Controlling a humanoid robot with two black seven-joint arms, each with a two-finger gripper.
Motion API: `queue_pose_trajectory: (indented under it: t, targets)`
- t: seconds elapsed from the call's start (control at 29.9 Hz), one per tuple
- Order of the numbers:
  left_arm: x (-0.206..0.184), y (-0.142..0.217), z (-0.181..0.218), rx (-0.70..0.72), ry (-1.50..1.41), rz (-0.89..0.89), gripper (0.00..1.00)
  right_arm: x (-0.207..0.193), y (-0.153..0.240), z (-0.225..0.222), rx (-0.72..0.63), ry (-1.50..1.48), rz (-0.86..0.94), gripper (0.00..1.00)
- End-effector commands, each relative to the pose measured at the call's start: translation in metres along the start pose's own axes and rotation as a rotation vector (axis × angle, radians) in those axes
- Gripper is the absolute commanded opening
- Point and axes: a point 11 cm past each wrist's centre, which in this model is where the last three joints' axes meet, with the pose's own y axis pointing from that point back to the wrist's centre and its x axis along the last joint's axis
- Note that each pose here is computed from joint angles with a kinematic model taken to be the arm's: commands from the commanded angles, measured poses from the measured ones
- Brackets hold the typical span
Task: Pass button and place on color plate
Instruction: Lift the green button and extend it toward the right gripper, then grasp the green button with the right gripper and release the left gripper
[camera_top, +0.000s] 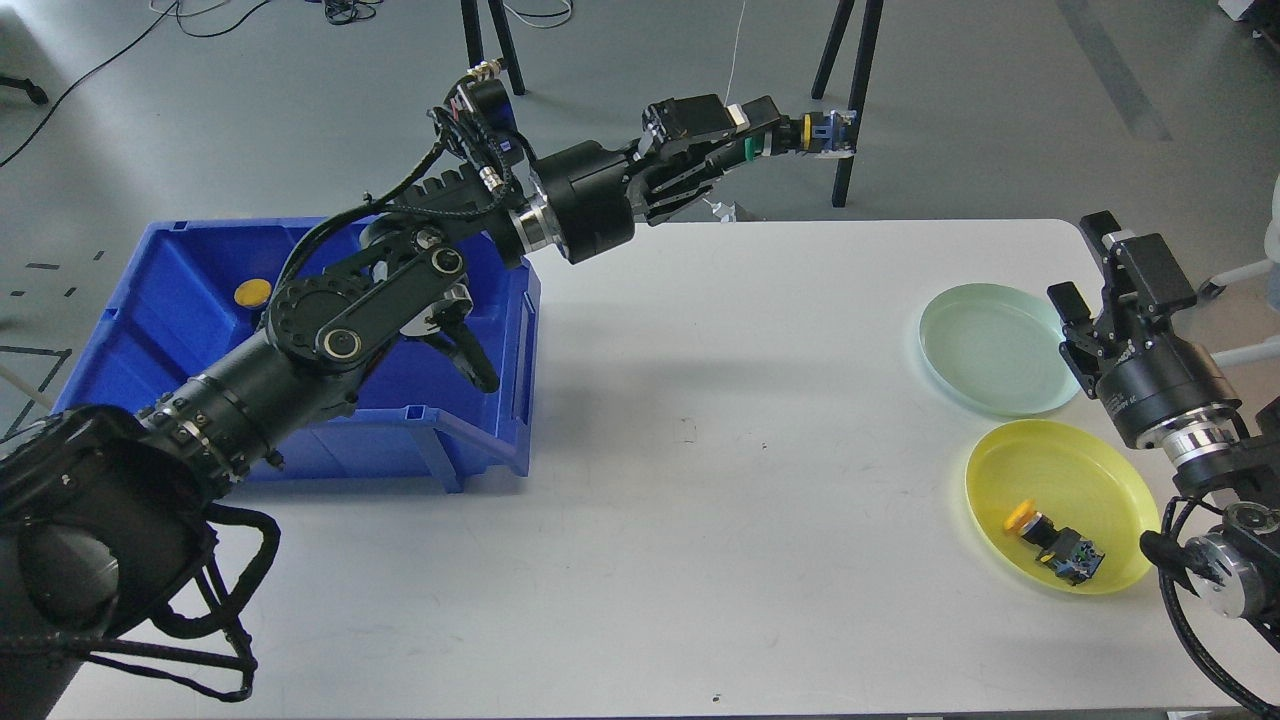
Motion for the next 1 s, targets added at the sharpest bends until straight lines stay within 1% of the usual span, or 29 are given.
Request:
queue_pose_trajectory:
  t: [0.0,0.07,0.13,0.23,0.33,0.4,0.47,0.6,0.77,0.97]
  targets:
    - [-0.005,-0.003,-0.001,0.001,-0.001,-0.015,0.12,-0.029,-0.001,-0.012,0.038,-0.066,-0.085,0.98]
    - [-0.009,-0.005,-0.001,0.0,-0.004,-0.025,0.12,-0.048,-0.003,-0.02,0.056,-0.144,-0.161,0.97]
    - [-0.01,-0.006,0.0,0.0,-0.006,-0.029,0.12,-0.058,-0.01,-0.033,0.079,-0.281,-0.213,0.97]
    - [-0.008,-0.005,0.0,0.001,-0.007,-0.026,0.12,-0.056,-0.024,-0.055,0.103,-0.575,-0.26,0.97]
    - [-0.009,-0.005,0.0,0.002,-0.007,-0.027,0.12,-0.044,-0.032,-0.073,0.133,-0.748,-0.28,0.97]
    - [-0.009,-0.005,0.0,0.002,-0.007,-0.027,0.13,-0.035,-0.036,-0.082,0.139,-0.75,-0.299,0.97]
    - [-0.01,-0.006,0.0,0.001,-0.007,-0.03,0.13,-0.037,-0.039,-0.087,0.121,-0.732,-0.327,0.97]
    - [-0.011,-0.006,-0.001,0.005,-0.008,-0.034,0.13,-0.056,-0.04,-0.077,0.008,-0.708,-0.398,0.96]
    - [-0.013,-0.006,-0.003,0.01,-0.009,-0.04,0.13,-0.074,-0.048,-0.068,-0.086,-0.655,-0.467,0.96]
    - [-0.014,-0.006,-0.003,0.016,-0.022,-0.048,0.13,-0.083,-0.058,-0.073,-0.096,-0.629,-0.505,0.96]
